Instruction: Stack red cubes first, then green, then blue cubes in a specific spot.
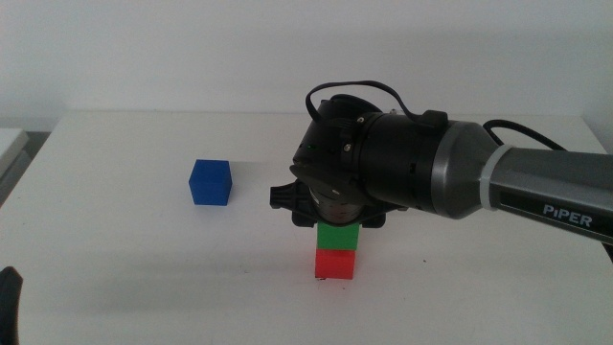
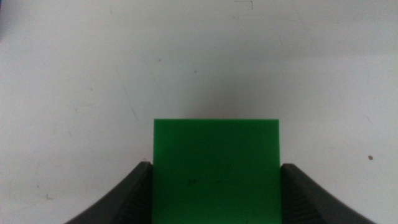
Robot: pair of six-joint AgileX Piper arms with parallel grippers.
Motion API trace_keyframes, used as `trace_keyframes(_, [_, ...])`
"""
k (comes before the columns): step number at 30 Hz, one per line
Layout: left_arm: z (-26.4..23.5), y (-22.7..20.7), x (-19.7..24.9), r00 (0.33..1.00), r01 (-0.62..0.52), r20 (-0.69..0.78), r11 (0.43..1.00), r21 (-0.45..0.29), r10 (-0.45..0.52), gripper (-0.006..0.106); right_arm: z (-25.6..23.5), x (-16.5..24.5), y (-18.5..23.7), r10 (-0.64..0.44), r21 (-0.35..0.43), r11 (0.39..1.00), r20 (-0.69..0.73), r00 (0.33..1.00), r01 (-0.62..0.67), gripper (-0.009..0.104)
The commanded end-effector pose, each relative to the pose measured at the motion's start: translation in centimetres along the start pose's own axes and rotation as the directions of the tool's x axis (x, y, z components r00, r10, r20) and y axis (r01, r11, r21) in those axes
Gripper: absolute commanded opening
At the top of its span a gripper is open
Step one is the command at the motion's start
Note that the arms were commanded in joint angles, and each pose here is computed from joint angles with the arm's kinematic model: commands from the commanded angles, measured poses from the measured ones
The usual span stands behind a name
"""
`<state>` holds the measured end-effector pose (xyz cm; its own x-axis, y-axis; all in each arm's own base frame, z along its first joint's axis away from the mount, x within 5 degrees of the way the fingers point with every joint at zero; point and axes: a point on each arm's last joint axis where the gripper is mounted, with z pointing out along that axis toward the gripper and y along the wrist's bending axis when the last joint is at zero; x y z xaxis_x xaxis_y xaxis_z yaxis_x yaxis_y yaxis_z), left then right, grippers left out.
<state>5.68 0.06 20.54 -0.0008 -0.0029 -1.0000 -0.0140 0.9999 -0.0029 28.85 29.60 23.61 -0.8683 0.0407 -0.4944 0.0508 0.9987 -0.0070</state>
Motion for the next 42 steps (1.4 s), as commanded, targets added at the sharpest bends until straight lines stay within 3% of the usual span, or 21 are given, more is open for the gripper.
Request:
trace_keyframes(1, [0.0,0.0,-0.1,1.0,0.002,0.016,1.0,-0.001,-0.002,0.094,0.3,0.1,0.0,-0.006,0.011,1.0,0.002,1.0,0.006,0.026])
trace_keyframes(13, [0.0,0.0,-0.1,1.0,0.002,0.016,1.0,-0.001,-0.002,0.094,1.3,0.7,0.3,-0.006,0.025,1.0,-0.026,1.0,0.007,0.026])
trace_keyframes(14, [0.0,0.0,-0.1,1.0,0.002,0.016,1.0,-0.001,-0.002,0.094,1.3,0.7,0.3,-0.005,0.024,1.0,-0.027,1.0,0.006,0.053])
trace_keyframes(17, [0.0,0.0,-0.1,1.0,0.002,0.016,1.0,-0.001,-0.002,0.094,1.3,0.7,0.3,-0.005,0.023,1.0,-0.03,1.0,0.006,0.069])
trace_keyframes(20, [0.0,0.0,-0.1,1.0,0.002,0.016,1.0,-0.001,-0.002,0.094,0.9,0.6,0.2,-0.008,0.023,1.0,-0.03,1.0,0.008,0.078])
trace_keyframes(24, [0.0,0.0,-0.1,1.0,0.002,0.016,1.0,-0.001,-0.002,0.094,-2.3,0.0,-0.9,-0.004,0.021,1.0,-0.009,1.0,0.004,0.078])
trace_keyframes(27, [0.0,0.0,-0.1,1.0,0.002,0.016,1.0,-0.001,-0.002,0.094,-6.8,-0.6,-2.2,-0.08,-0.031,0.996,0.037,0.996,0.082,0.078])
trace_keyframes(31, [0.0,0.0,-0.1,1.0,0.002,0.016,1.0,-0.001,-0.002,0.094,-12.8,-0.4,-5.2,-0.205,-0.164,0.962,0.099,0.974,0.219,0.078])
trace_keyframes(37, [0.0,0.0,-0.1,1.0,0.002,0.016,1.0,-0.001,-0.002,0.094,-19.1,2.6,-13.4,-0.313,-0.228,0.902,0.242,0.918,0.367,0.078])
trace_keyframes(42, [0.0,0.0,-0.1,1.0,0.002,0.016,1.0,-0.001,-0.002,0.094,-23.1,7.6,-20.2,-0.429,-0.348,0.741,0.413,0.804,0.574,0.078])
